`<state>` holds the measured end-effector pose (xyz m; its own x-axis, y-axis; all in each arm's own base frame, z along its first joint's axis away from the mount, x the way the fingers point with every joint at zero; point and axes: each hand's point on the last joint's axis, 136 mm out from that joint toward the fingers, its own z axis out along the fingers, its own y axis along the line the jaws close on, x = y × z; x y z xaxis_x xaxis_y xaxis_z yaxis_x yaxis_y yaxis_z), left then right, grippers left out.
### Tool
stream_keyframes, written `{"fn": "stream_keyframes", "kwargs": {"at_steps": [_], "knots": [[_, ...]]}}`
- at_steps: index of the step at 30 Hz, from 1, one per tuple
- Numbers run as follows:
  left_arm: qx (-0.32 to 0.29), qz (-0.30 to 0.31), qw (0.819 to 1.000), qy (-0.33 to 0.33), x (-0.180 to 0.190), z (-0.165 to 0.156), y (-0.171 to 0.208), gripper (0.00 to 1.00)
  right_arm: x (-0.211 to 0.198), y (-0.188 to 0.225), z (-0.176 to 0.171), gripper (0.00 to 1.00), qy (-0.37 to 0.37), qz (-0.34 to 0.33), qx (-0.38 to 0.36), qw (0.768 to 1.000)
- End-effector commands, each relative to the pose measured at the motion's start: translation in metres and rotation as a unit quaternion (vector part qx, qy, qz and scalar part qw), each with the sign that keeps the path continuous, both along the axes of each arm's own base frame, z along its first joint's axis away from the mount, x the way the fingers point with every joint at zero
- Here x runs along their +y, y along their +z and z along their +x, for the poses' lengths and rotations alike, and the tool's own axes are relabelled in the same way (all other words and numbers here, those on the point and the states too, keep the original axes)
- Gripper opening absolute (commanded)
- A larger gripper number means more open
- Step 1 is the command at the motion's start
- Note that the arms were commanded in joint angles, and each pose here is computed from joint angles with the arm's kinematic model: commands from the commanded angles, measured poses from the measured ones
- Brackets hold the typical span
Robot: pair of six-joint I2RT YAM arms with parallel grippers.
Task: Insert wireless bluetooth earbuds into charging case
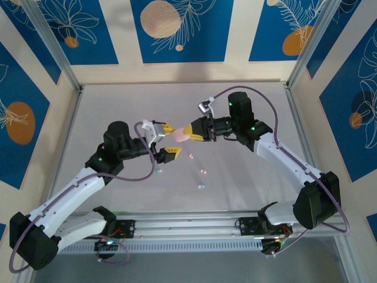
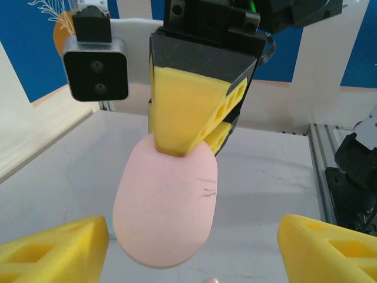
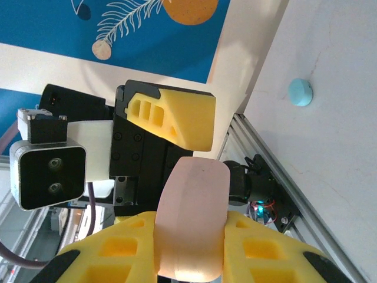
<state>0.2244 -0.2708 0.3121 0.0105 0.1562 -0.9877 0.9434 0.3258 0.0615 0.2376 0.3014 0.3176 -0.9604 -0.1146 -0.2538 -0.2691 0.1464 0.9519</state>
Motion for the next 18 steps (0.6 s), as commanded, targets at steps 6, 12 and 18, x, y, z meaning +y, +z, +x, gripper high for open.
{"fn": "stream_keyframes", "kwargs": {"at_steps": [6, 12, 18], "knots": [[0.013, 0.086, 0.996, -0.007, -0.010, 0.000, -0.015, 0.70, 0.008, -0.005, -0.009, 0.18, 0.032, -0.034, -0.004, 0.999], [0.008, 0.137, 0.990, 0.024, -0.010, 0.007, -0.019, 0.60, 0.010, -0.015, -0.004, 0.18, 0.018, -0.077, -0.001, 0.997], [-0.014, 0.168, 0.984, 0.050, -0.013, 0.014, -0.018, 0.48, 0.013, -0.018, -0.002, 0.18, 0.017, -0.095, -0.003, 0.995]]}}
